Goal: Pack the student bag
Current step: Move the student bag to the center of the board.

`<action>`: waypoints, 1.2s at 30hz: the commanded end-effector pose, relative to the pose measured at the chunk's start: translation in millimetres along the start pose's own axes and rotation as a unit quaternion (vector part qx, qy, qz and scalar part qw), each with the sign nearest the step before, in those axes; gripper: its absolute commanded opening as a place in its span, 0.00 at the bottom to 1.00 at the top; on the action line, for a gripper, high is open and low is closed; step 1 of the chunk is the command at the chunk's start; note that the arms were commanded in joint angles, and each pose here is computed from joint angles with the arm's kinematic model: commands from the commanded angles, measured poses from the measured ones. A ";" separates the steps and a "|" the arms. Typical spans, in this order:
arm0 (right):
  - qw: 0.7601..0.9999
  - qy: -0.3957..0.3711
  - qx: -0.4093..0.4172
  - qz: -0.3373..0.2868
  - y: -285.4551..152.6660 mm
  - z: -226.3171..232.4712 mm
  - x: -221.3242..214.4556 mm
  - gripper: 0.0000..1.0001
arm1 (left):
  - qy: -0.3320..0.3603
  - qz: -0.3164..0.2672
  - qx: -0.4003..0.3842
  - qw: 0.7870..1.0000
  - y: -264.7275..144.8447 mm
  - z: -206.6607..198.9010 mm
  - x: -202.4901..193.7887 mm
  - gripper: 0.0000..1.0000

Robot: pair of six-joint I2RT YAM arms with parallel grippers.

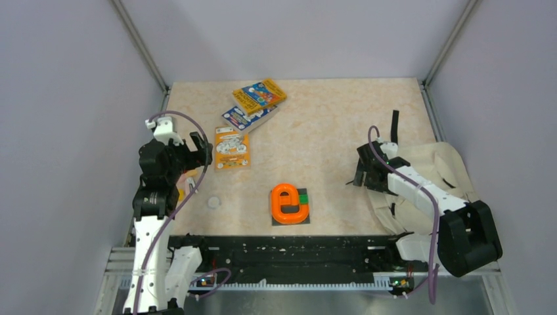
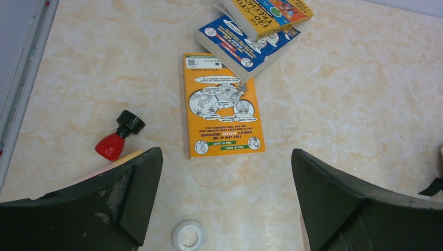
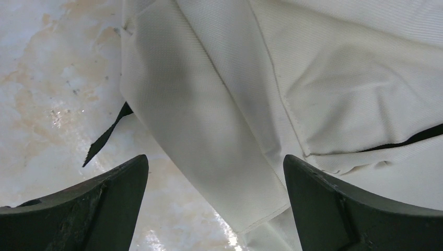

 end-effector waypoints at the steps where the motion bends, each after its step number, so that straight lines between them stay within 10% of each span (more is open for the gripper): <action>1: 0.999 0.002 -0.027 -0.039 -6.6 -5.4 17.4 0.99 | -0.001 -0.011 -0.011 1.000 3.2 -2.9 5.1 0.98; 14: 0.999 -0.007 -0.040 -0.029 15.8 4.1 17.9 0.98 | 0.000 -0.015 -0.012 1.000 1.4 -3.4 5.9 0.98; 20: 0.998 -0.014 -0.055 -0.033 20.8 2.0 18.0 0.56 | -0.001 -0.017 -0.012 1.000 0.9 -3.3 6.1 0.98; 25: 0.998 -0.012 -0.016 -0.059 14.0 14.1 37.1 0.00 | -0.001 -0.017 -0.011 1.000 0.8 -3.3 6.4 0.98; 36: 0.971 0.049 0.160 -0.170 -5.9 118.9 146.3 0.00 | 0.003 -0.020 0.010 1.000 2.2 2.9 6.4 0.98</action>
Point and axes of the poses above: each gripper's point midway between its finger pads, its own y axis out along the fingers, its own z axis along the line the jaws close on, x = y × z, the point moved 5 cm from there along -y, back along the fingers, and after that the axes turned 7 degrees about -y, right-handed, at the moved point
